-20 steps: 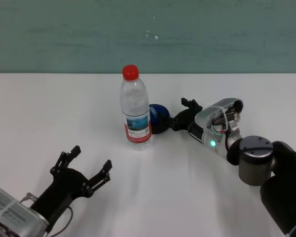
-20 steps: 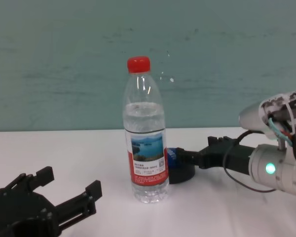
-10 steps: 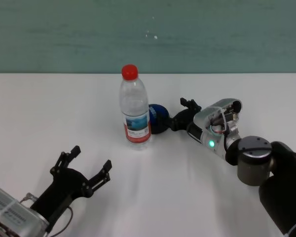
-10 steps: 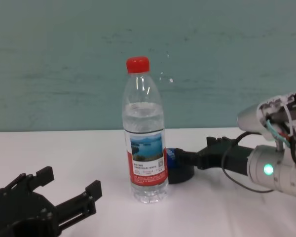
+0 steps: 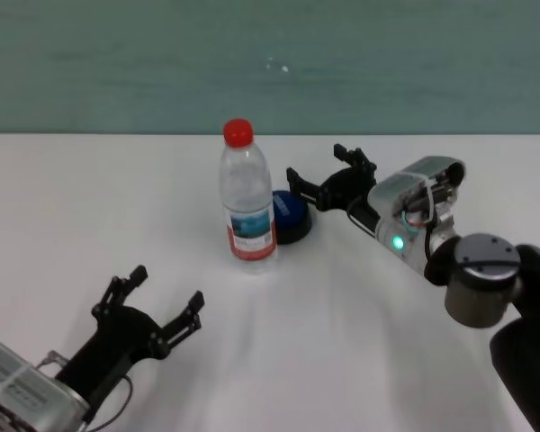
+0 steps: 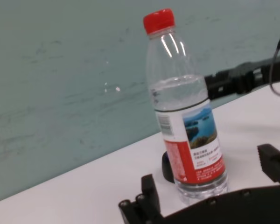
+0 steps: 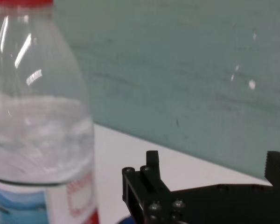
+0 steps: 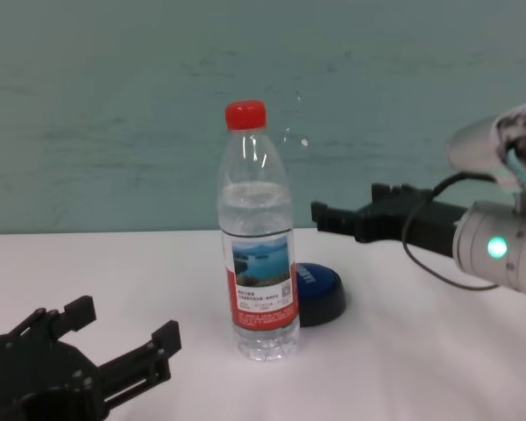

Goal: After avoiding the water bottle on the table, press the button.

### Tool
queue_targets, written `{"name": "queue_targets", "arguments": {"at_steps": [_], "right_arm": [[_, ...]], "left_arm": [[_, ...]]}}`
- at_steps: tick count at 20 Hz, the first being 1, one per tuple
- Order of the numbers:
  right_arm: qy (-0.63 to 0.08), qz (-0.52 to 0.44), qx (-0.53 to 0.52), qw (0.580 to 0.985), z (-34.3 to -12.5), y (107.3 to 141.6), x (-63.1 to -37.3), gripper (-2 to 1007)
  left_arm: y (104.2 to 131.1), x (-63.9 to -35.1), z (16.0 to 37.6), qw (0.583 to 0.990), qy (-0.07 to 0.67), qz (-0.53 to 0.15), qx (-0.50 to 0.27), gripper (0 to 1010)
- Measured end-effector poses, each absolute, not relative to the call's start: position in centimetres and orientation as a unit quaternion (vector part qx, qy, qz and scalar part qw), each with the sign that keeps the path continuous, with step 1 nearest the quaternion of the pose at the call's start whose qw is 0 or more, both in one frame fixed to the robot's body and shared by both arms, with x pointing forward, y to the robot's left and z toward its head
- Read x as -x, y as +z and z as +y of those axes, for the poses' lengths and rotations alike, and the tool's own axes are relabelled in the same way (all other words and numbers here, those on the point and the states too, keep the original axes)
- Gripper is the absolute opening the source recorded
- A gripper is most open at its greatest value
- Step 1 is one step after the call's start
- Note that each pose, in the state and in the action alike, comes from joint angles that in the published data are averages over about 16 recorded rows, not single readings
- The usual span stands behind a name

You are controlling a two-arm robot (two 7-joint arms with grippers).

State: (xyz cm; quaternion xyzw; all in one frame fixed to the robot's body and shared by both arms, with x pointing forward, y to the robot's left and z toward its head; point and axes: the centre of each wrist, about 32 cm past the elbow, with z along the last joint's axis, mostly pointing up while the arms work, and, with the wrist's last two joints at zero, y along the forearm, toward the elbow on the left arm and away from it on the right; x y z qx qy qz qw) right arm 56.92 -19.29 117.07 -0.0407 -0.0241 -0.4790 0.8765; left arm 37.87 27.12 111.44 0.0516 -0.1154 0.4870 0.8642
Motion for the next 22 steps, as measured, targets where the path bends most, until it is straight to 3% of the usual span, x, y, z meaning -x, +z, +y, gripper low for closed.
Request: {"name": "queue_targets", "arguments": {"at_steps": [13, 22], "right_arm": [[-0.495, -0.041, 0.016, 0.868, -21.0, 118.6, -55.2, 1004], [-0.506, -0.054, -0.007, 0.861, -23.1, 119.5, -52.0, 1004]], "left_arm": [[111.4, -37.9, 27.1, 0.864, 0.487, -0.115, -0.052, 1000], [111.4, -37.9, 27.1, 0.864, 0.487, -0.115, -0.052, 1001]]}}
